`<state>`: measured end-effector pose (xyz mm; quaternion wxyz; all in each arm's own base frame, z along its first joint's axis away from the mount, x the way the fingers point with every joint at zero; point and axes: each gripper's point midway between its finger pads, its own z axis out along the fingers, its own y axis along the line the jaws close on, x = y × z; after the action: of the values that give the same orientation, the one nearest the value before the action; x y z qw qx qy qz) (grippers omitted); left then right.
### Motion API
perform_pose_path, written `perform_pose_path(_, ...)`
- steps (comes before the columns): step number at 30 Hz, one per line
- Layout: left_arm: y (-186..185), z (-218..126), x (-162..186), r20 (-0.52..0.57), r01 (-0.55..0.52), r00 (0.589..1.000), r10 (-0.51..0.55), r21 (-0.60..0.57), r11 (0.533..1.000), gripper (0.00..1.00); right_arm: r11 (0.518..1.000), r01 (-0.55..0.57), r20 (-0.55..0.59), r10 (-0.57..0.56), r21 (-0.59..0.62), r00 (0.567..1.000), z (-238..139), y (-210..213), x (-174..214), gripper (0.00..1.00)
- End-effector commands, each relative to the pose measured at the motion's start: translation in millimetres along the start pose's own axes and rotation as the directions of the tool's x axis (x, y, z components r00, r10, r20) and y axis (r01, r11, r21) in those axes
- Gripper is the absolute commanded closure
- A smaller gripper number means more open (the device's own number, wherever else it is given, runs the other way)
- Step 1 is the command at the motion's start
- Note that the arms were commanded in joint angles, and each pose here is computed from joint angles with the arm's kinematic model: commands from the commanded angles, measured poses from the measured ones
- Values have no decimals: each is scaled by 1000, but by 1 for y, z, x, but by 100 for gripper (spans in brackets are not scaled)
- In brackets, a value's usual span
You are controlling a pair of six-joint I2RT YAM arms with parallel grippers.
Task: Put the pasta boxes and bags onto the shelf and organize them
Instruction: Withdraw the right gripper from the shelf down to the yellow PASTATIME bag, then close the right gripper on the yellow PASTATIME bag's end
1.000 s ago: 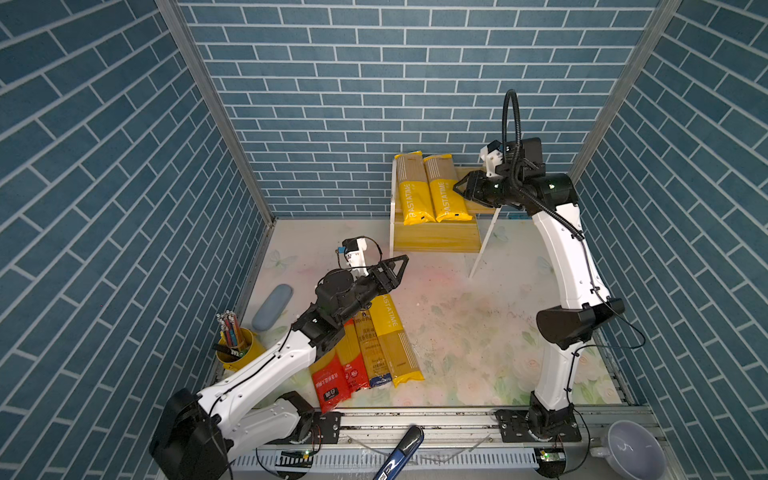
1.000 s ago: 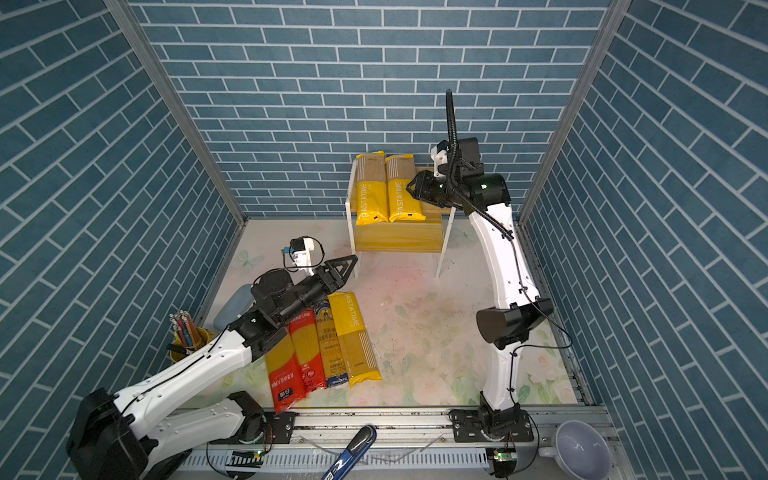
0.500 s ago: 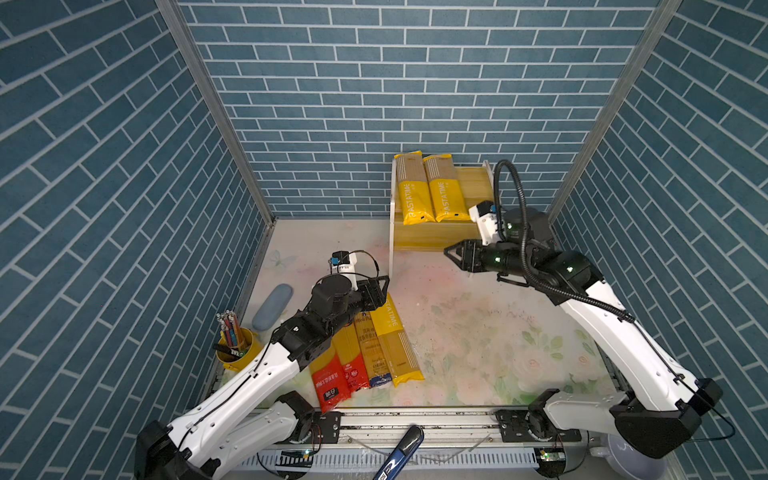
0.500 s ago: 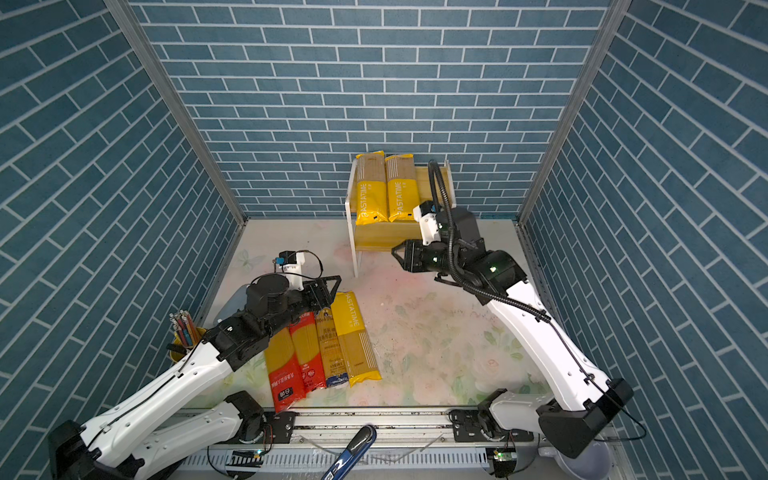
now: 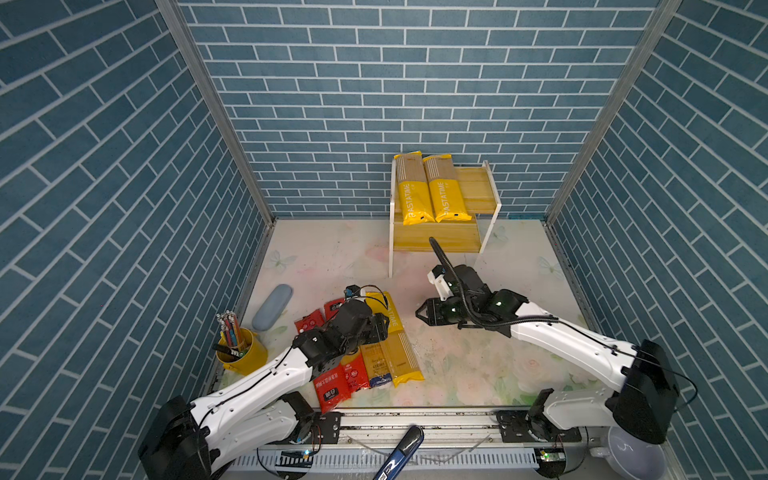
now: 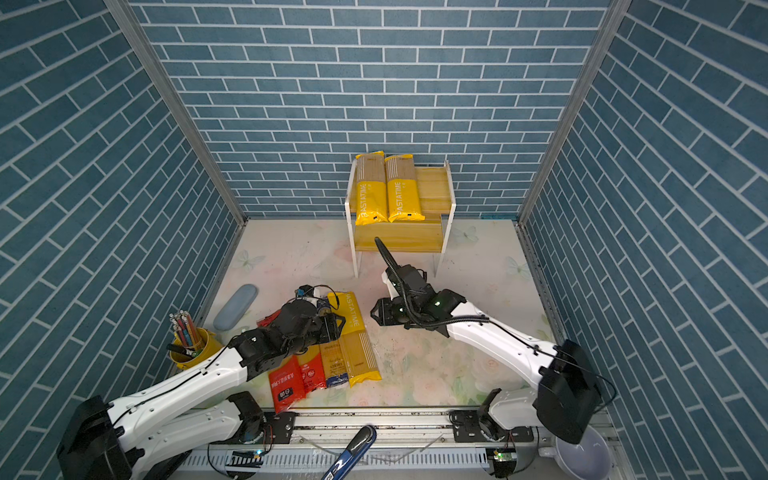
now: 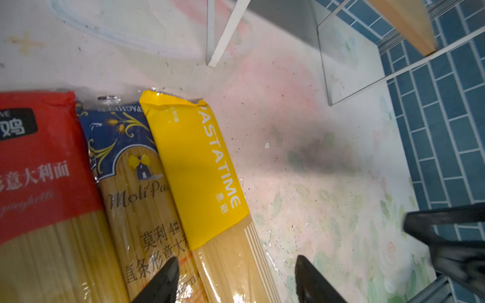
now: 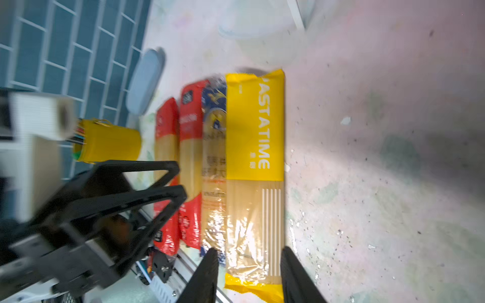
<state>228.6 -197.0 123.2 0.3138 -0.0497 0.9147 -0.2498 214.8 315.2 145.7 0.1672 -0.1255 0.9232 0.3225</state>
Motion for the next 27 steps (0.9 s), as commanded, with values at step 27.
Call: perform_pose_path(27,40,43,53,-96,73,992,-85,-115,991,31,895,-306,-298,211,-324,931,108,24,42,50)
